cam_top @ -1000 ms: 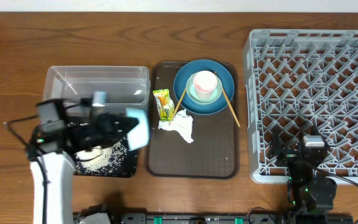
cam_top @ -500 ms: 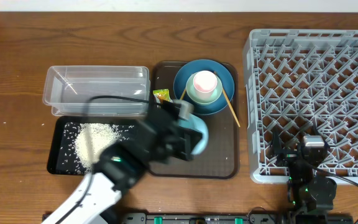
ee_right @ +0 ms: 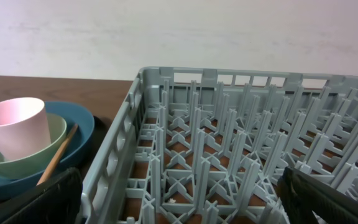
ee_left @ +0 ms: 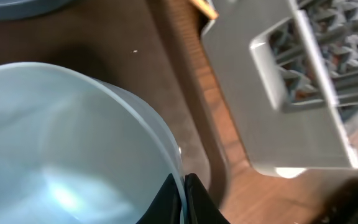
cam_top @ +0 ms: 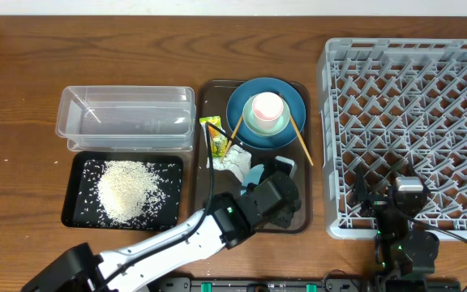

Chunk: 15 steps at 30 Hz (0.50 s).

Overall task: Sort waste into correct bins and load items into the dishwasher rack
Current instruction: 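Carry the empty bowl right and set it on the brown tray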

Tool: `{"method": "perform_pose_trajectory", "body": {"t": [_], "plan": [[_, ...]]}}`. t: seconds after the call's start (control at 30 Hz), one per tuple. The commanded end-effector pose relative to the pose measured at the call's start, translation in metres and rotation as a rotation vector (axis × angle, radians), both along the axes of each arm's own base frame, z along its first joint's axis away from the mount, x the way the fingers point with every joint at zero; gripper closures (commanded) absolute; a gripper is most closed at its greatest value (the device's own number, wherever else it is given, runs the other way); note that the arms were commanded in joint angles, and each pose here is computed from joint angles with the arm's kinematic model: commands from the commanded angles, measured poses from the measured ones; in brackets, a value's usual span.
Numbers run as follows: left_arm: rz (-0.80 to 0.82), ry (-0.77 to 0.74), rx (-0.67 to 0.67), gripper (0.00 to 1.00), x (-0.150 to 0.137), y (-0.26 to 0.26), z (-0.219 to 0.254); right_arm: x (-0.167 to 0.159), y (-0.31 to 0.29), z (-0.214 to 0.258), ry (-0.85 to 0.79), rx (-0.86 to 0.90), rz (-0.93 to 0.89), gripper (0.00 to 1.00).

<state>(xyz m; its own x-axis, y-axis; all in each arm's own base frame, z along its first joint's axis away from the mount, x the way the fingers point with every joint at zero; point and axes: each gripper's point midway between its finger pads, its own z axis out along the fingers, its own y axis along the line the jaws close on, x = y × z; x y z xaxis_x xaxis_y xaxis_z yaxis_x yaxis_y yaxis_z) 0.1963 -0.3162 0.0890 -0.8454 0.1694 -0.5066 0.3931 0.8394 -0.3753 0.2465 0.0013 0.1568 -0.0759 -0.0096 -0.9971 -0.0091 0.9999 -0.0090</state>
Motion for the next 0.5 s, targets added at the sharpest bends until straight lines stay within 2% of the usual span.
{"method": "perform_pose_trajectory", "body": {"t": [0.0,0.33,0.47], "plan": [[0.018,-0.039,0.006,0.94,0.007,0.0,0.005,0.0,0.003,-0.001,0.003,0.013,0.012,0.01],[-0.056,-0.004,-0.009,0.92,-0.015,-0.012,0.004,0.0,0.003,-0.001,0.003,0.013,0.012,0.01],[-0.067,-0.004,-0.008,0.73,-0.019,-0.014,0.004,0.0,0.003,-0.001,0.003,0.013,0.012,0.01]]}}
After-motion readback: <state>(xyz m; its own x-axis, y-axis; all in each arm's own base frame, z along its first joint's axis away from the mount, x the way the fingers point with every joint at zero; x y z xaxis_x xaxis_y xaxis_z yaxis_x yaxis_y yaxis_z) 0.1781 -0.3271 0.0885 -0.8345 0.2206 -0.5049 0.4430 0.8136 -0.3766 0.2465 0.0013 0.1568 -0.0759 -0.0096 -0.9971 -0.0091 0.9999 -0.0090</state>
